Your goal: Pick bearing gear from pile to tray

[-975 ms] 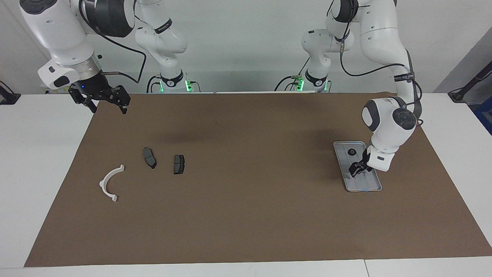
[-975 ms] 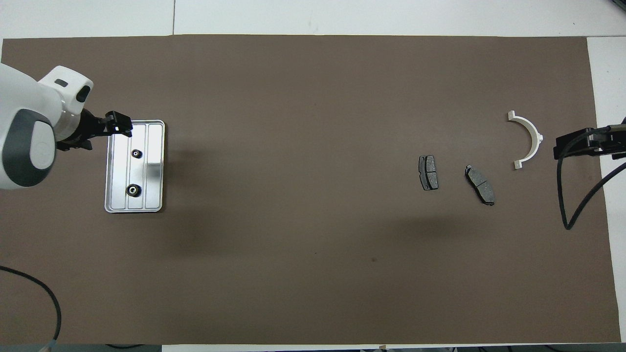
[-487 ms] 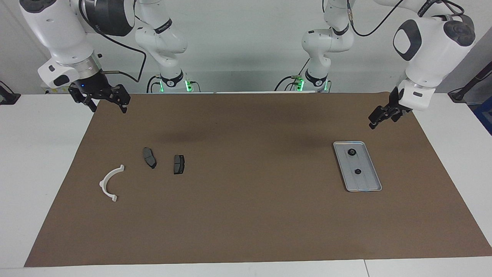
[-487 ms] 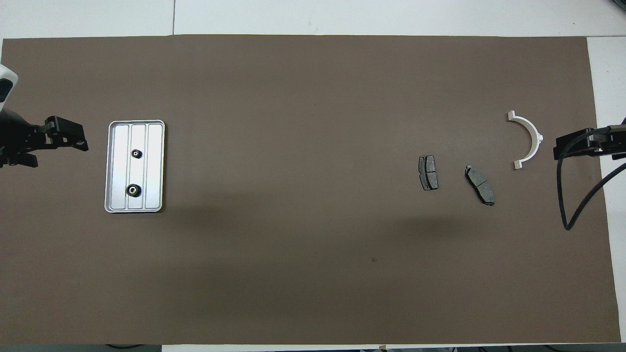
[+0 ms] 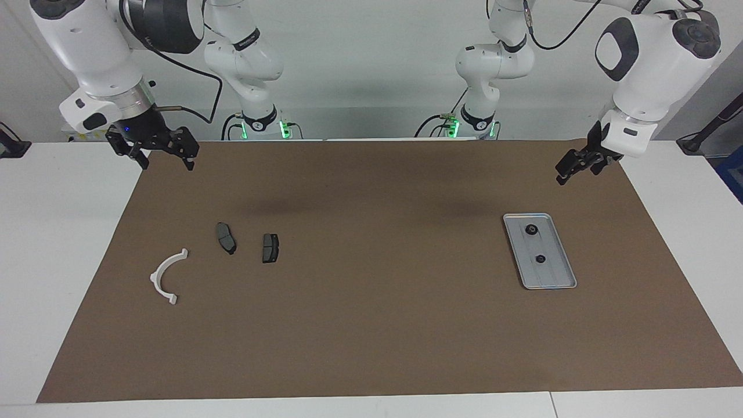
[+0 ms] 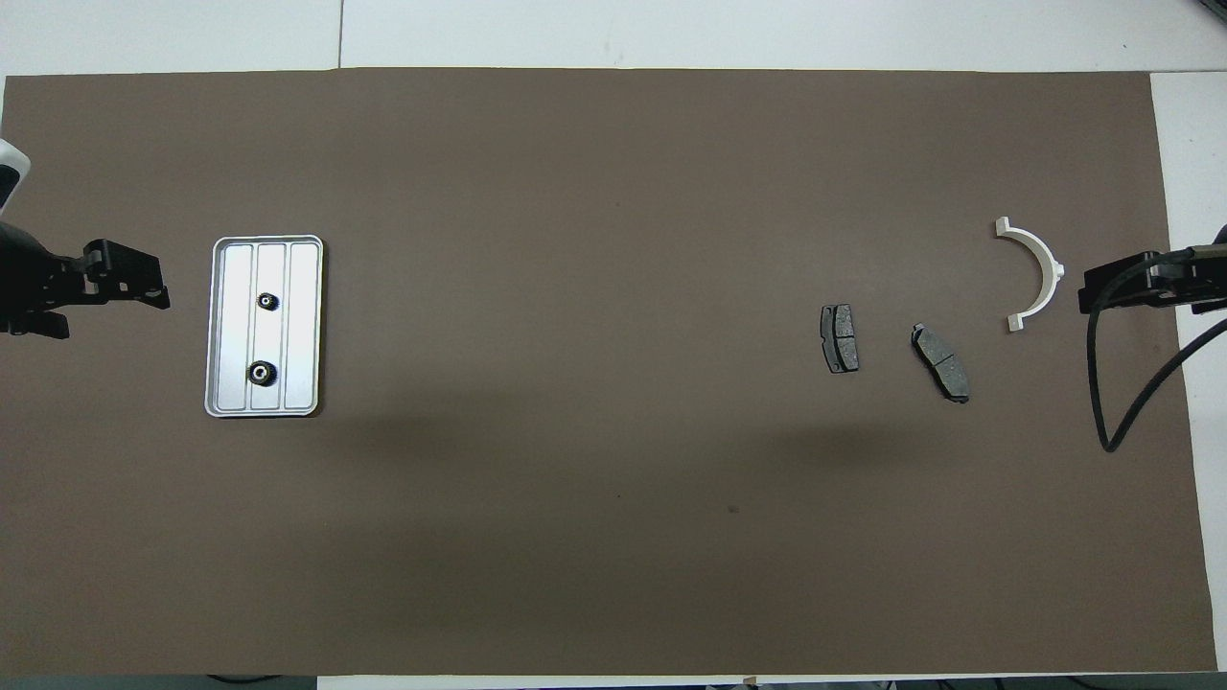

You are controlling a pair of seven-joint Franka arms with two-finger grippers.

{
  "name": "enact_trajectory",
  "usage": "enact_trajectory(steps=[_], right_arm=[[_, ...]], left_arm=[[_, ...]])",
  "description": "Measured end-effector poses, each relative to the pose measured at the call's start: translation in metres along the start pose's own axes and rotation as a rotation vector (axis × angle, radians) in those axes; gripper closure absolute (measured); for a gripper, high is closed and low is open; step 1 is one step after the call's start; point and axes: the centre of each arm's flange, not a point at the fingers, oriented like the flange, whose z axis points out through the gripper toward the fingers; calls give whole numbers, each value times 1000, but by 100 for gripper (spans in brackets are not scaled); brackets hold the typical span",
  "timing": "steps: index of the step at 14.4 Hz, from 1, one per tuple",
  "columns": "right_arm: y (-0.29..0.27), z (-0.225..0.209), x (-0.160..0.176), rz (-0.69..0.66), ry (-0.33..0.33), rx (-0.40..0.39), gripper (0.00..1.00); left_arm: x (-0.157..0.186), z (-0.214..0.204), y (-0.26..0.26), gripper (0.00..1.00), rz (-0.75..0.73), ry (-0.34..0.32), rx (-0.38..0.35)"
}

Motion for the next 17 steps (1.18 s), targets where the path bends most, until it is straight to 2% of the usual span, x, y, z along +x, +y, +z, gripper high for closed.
enact_trajectory(steps=[8,17], right_arm=[[-30,-3,-4,-57,-5,-1,0],[-31,-4,-4,-61,-4,-1,0]], left_arm=[[1,-1,-2,0,-2,2,-1],[1,-7,-1,0,51,14,-3]])
